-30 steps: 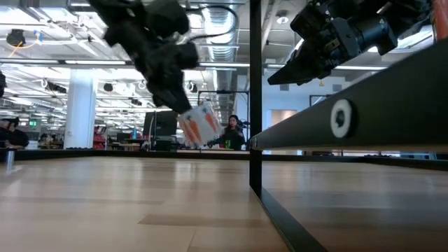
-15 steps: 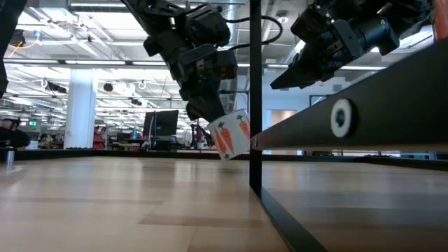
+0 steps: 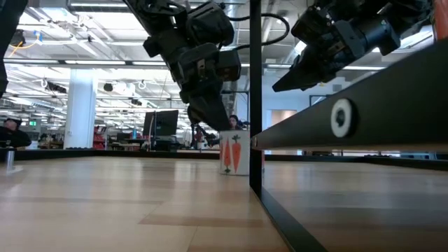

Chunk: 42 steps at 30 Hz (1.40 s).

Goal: Pick and place cans onto a shelf
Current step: Put the canned carrots on the shelf

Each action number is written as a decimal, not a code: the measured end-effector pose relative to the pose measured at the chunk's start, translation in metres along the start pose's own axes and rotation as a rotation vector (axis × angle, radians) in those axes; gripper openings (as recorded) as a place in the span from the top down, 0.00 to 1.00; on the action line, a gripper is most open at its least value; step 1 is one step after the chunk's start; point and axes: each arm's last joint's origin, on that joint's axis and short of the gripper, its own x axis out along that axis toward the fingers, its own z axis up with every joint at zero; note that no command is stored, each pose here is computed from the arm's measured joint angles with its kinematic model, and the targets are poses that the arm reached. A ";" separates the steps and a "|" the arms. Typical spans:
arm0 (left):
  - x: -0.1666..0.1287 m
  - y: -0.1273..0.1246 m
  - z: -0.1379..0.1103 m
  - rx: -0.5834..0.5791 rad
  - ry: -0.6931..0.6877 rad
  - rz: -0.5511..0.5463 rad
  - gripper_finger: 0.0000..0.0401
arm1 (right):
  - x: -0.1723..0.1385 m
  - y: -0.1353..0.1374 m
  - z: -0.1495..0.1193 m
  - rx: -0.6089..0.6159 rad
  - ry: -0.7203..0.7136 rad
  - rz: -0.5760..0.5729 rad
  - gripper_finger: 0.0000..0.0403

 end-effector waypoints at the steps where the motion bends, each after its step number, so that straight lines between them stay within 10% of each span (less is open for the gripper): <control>1: 0.001 0.000 -0.001 -0.002 0.009 0.001 0.86 | 0.000 0.000 0.000 0.003 0.003 0.000 0.97; 12: -0.037 -0.011 0.006 0.139 -0.182 0.037 0.88 | 0.000 0.007 0.002 0.044 0.009 0.008 0.97; 21: -0.062 -0.025 -0.047 0.180 -0.546 -0.052 0.98 | -0.002 0.026 0.022 0.060 0.024 0.021 0.96; 42: -0.087 -0.018 -0.128 0.098 -0.854 0.063 0.97 | 0.080 0.069 0.049 -0.120 0.493 0.053 0.51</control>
